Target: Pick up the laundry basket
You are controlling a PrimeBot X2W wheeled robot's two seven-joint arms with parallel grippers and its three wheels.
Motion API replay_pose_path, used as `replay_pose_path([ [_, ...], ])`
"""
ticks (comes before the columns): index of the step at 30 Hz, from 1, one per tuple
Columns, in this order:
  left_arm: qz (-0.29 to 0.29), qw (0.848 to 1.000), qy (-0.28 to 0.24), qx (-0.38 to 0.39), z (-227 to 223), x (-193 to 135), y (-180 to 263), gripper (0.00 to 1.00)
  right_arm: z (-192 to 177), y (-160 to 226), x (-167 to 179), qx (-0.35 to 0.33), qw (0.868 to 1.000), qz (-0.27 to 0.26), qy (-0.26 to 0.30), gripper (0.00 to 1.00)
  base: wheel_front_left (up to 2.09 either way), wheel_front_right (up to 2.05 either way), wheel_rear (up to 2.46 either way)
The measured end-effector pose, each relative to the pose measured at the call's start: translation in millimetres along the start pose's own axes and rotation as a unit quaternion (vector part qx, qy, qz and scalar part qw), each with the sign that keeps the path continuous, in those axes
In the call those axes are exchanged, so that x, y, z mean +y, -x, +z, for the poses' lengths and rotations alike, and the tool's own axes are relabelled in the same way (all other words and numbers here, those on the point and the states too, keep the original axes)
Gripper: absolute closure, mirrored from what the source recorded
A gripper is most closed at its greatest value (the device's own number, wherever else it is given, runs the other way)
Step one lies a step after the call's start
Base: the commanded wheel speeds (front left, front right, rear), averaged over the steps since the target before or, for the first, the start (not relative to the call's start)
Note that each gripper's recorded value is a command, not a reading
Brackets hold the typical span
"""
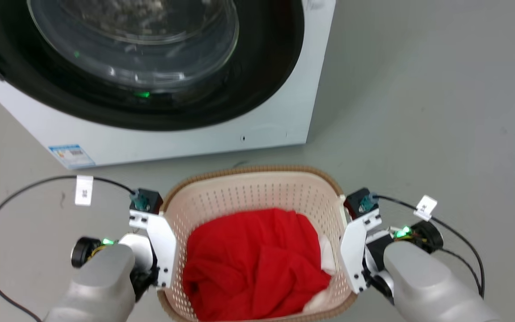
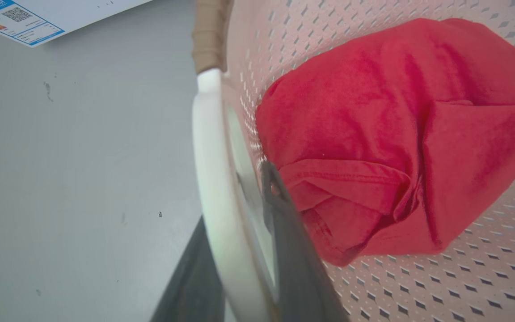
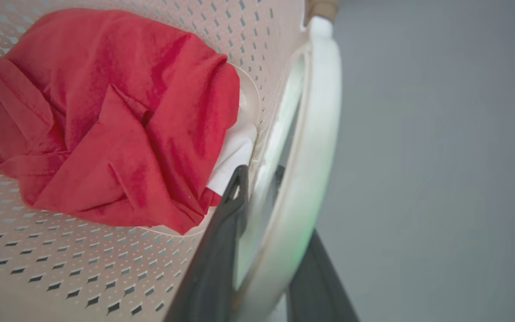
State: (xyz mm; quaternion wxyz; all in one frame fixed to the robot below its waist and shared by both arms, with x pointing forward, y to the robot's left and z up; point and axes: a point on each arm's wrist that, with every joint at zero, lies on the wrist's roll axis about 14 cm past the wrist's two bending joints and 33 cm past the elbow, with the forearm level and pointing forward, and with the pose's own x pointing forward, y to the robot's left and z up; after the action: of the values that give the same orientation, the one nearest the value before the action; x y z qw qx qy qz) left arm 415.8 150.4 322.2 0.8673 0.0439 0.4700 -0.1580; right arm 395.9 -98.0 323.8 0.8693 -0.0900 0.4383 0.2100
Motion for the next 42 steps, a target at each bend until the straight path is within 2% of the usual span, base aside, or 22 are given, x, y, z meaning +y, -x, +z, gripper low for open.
replay_pose_path([
  [15, -0.004, 1.0, -0.014, -0.015, -10.3, -21.6, 41.5, 1.0, -16.4, 43.4, 10.7, -0.012, 1.0, -0.017, -0.008, 1.0, 0.0, 0.0, 0.0],
  [42, -0.006, 1.0, -0.005, -0.015, -28.1, -31.1, 56.7, 1.0, -34.0, 56.7, 20.1, -0.011, 1.0, -0.017, -0.015, 1.0, 0.0, 0.0, 0.0],
])
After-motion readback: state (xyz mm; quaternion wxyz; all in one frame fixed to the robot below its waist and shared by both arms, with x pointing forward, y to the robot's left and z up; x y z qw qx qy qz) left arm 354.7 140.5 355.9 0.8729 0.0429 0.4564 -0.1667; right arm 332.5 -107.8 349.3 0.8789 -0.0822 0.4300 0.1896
